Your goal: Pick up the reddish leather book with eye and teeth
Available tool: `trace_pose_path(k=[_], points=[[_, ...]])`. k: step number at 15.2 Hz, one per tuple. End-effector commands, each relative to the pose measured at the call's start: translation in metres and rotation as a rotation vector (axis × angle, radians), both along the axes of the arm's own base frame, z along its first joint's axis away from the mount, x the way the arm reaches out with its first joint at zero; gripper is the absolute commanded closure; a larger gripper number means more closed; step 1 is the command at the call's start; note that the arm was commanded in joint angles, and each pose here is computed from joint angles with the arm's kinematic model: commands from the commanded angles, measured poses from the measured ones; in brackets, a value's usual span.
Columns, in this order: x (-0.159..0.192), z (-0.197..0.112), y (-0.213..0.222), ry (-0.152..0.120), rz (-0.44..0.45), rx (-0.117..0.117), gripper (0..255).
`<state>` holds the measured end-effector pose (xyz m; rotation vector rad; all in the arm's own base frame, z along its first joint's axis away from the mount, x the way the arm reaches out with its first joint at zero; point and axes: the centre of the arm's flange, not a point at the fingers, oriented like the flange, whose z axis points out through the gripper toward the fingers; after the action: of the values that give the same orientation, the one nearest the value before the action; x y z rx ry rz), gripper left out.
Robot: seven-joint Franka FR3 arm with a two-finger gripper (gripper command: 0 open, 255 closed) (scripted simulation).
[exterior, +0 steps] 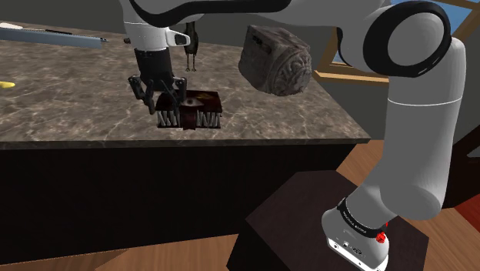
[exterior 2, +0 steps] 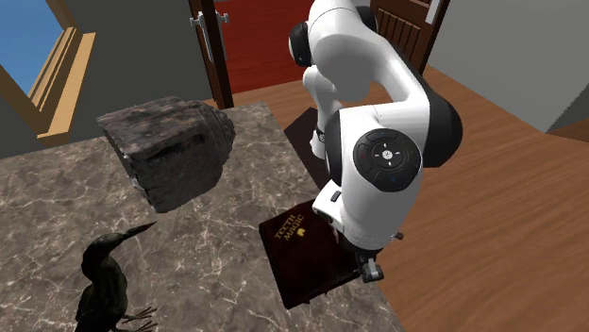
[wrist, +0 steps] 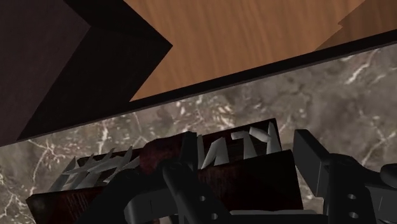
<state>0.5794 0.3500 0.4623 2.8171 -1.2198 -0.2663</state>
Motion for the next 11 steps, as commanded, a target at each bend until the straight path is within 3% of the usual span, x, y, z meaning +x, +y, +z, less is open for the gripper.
trace_pose_path(k=[1, 11], points=[[0.000, 0.010, 0.000, 0.000, 0.000, 0.000, 255], [0.000, 0.063, 0.000, 0.000, 0.000, 0.000, 255]])
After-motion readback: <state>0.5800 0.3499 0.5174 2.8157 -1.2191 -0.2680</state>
